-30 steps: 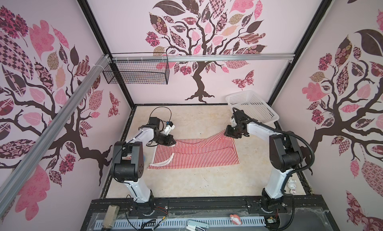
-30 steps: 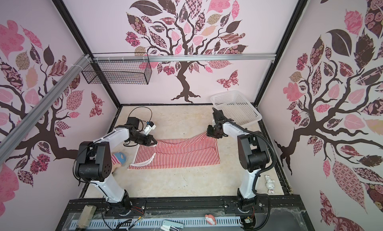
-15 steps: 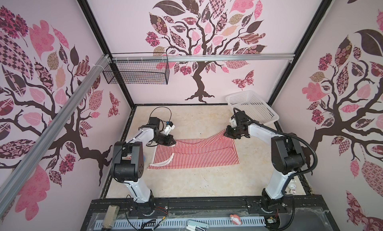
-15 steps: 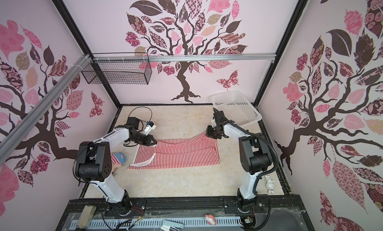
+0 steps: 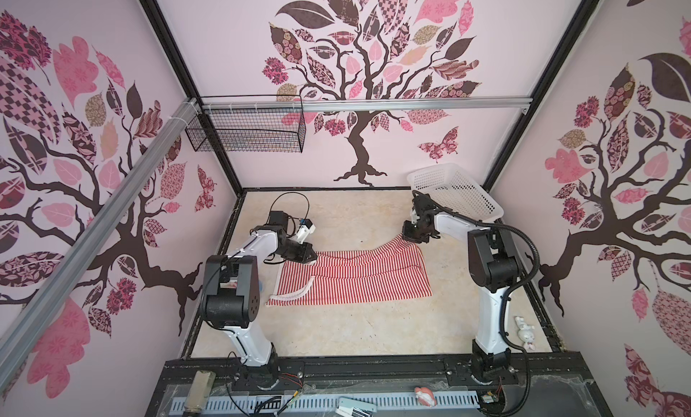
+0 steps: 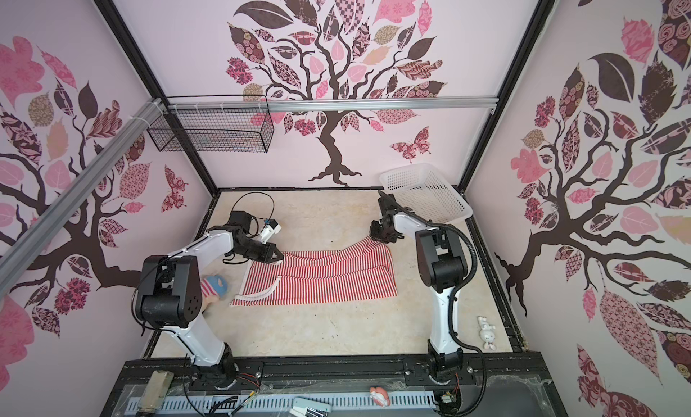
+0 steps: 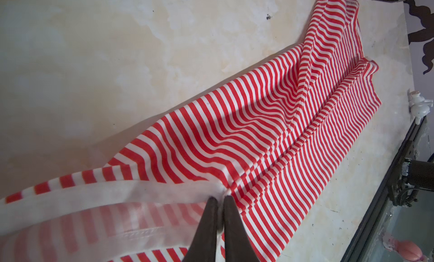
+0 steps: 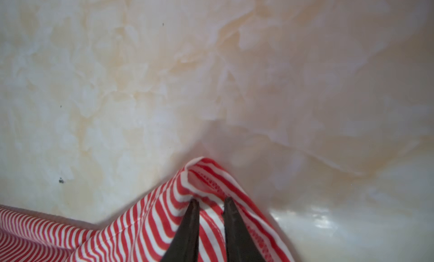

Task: Fold and stack tank tops
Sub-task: Smooth out the tank top at the center of the table.

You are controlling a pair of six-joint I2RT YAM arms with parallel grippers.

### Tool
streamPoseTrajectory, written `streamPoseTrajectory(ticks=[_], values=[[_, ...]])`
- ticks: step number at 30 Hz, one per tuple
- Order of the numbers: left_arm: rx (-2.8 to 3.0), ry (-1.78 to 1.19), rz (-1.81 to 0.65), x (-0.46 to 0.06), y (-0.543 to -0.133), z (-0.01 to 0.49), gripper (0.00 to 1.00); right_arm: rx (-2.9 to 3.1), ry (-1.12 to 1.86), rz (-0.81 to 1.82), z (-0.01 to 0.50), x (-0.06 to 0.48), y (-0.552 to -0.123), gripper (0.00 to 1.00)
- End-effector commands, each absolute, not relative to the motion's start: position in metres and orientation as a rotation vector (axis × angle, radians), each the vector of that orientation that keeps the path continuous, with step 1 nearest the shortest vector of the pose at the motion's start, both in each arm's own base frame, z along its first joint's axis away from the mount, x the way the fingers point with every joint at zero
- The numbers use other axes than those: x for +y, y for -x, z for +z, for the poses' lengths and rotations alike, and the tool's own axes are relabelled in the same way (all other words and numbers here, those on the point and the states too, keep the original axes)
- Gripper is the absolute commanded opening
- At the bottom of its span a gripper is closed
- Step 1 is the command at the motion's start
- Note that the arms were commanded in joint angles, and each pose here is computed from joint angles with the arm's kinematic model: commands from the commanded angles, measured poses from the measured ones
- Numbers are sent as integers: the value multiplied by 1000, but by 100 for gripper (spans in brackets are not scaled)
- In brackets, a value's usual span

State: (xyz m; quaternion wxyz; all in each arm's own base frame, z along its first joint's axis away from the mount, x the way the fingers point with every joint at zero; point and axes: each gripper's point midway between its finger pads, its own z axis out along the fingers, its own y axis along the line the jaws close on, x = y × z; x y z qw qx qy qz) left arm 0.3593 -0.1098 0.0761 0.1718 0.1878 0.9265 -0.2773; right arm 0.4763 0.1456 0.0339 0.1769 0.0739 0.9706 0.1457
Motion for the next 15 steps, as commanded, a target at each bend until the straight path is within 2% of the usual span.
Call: streamPoseTrajectory(ticks=[1, 3, 6, 15], values=[[2616, -527, -792, -109, -366, 80, 11, 2743, -208, 349, 42, 138, -481, 31], [2617, -524, -797, -109, -366, 79, 11, 2712, -203, 400, 54, 144, -485, 41], [2616, -518, -806, -109, -368, 79, 11, 2693, -196, 484, 65, 154, -490, 51], [2608, -520, -813, -111, -370, 80, 11, 2714, -179, 576, 60, 168, -498, 49]])
